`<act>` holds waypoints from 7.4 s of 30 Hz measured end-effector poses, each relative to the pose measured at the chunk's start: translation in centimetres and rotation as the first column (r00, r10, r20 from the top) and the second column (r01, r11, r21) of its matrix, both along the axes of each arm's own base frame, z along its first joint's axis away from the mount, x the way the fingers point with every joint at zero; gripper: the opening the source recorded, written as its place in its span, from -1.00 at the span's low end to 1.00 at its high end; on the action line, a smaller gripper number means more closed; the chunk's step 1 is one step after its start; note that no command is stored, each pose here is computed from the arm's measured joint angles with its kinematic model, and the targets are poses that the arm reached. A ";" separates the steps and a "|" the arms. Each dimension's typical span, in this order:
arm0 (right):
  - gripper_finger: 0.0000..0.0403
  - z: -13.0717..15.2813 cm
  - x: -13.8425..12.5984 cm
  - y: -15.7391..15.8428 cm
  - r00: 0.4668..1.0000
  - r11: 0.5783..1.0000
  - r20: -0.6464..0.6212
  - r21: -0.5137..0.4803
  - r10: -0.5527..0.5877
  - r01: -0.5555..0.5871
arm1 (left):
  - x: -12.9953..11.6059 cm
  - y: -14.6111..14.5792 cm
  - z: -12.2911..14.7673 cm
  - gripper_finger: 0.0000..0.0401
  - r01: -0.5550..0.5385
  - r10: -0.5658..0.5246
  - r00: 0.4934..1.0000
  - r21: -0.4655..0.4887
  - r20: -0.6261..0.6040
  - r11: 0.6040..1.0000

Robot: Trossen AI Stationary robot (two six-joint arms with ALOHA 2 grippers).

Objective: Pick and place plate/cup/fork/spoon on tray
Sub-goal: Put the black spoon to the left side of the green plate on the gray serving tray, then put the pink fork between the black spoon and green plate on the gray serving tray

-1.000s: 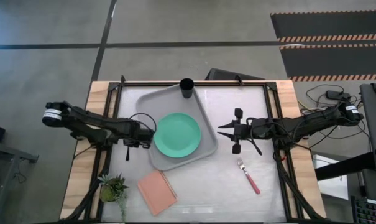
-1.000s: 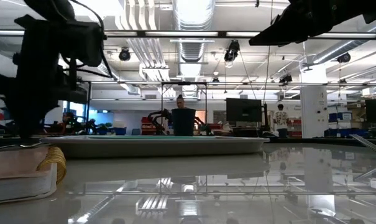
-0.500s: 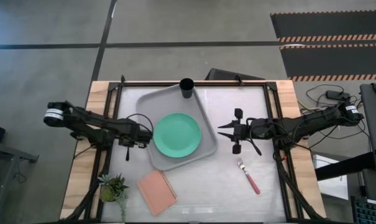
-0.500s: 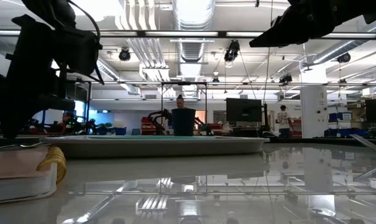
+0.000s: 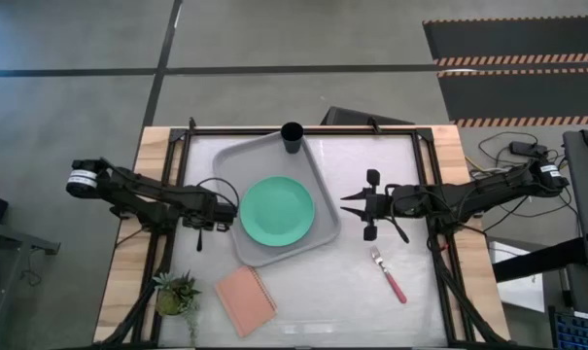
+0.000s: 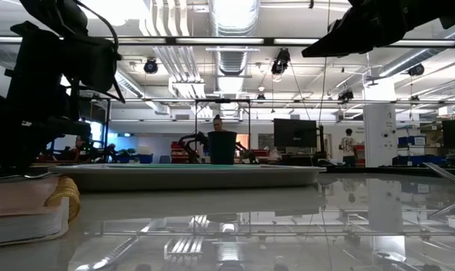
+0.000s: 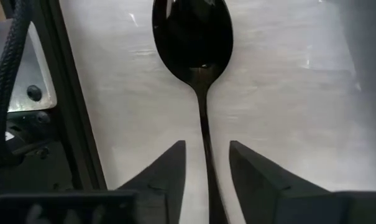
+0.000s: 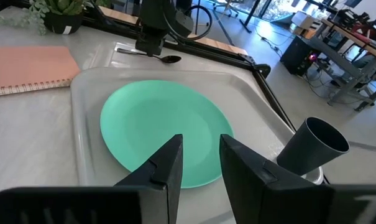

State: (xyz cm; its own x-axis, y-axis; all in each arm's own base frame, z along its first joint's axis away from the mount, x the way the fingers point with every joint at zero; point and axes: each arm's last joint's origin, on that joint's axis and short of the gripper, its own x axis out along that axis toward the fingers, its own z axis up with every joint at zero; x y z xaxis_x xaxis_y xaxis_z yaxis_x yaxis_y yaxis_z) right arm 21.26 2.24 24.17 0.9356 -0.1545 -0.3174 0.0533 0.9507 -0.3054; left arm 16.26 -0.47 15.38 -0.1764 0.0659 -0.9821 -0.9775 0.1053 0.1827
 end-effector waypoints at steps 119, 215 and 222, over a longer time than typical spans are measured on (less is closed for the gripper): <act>-0.59 1.9 -4.3 -0.7 0.998 0.997 0.040 0.070 -0.040 0.037 | 10.8 23.8 3.2 -1.00 0.870 -0.870 0.487 0.141 -0.081 0.473; -0.12 -6.4 -0.9 11.0 0.263 0.443 -0.964 0.216 -0.047 0.870 | 4.8 5.1 9.9 -0.64 0.330 -0.926 0.305 0.888 0.222 0.321; -0.14 -7.9 0.5 12.7 0.221 0.521 -0.974 0.162 -0.052 0.838 | 4.8 5.1 9.9 -0.64 0.330 -0.926 0.305 0.888 0.222 0.321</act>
